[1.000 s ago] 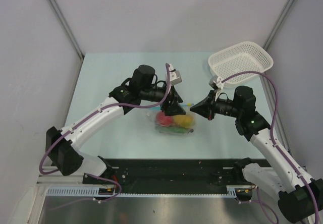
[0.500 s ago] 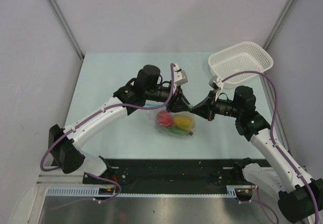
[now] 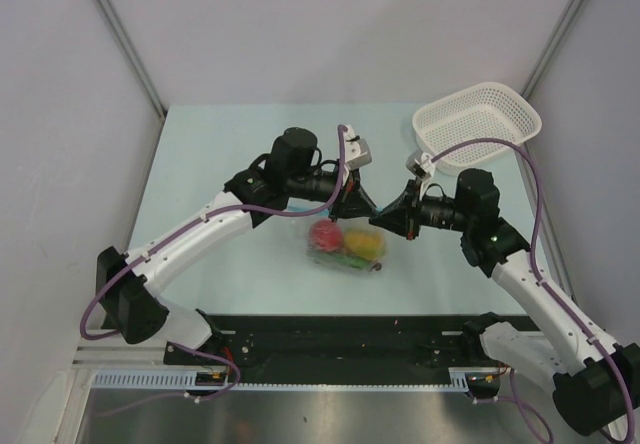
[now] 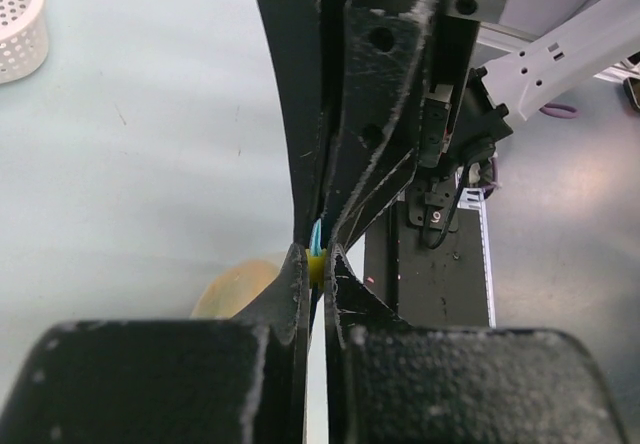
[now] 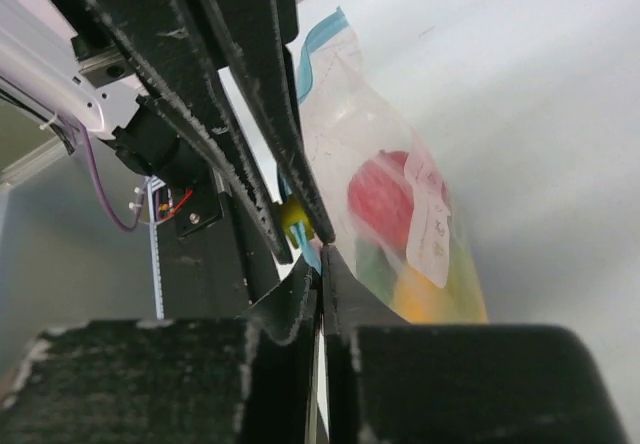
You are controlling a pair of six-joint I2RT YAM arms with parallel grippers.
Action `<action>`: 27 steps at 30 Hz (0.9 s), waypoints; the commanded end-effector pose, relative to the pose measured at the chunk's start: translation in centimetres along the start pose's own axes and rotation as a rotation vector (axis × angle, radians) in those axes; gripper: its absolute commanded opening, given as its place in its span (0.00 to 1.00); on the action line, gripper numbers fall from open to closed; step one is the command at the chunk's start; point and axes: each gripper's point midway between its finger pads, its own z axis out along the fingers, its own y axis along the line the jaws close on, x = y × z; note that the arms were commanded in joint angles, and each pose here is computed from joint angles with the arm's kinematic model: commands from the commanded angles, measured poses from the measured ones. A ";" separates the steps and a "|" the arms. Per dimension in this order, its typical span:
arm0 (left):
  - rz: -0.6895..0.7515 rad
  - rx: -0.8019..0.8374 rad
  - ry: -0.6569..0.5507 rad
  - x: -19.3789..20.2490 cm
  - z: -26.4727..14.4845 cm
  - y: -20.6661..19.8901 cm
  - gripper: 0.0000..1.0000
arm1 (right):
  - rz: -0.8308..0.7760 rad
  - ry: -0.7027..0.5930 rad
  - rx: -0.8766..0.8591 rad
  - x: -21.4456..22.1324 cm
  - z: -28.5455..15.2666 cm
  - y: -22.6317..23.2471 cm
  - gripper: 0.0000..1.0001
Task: Open the zip-top bag and remove the fake food
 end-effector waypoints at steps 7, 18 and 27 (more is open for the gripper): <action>-0.084 -0.256 0.100 2.7 -1.7 4.2 0.00 | -0.017 -0.179 0.247 -5.0 -2.9 -3.8 0.00; -0.340 -0.669 0.078 8.4 -12.4 6.6 0.00 | 0.035 -0.143 0.419 -3.3 -4.4 -7.2 0.00; -0.433 -0.606 0.061 12.0 -14.4 1.4 0.00 | 0.090 -0.139 0.380 -4.5 -1.8 -8.6 0.00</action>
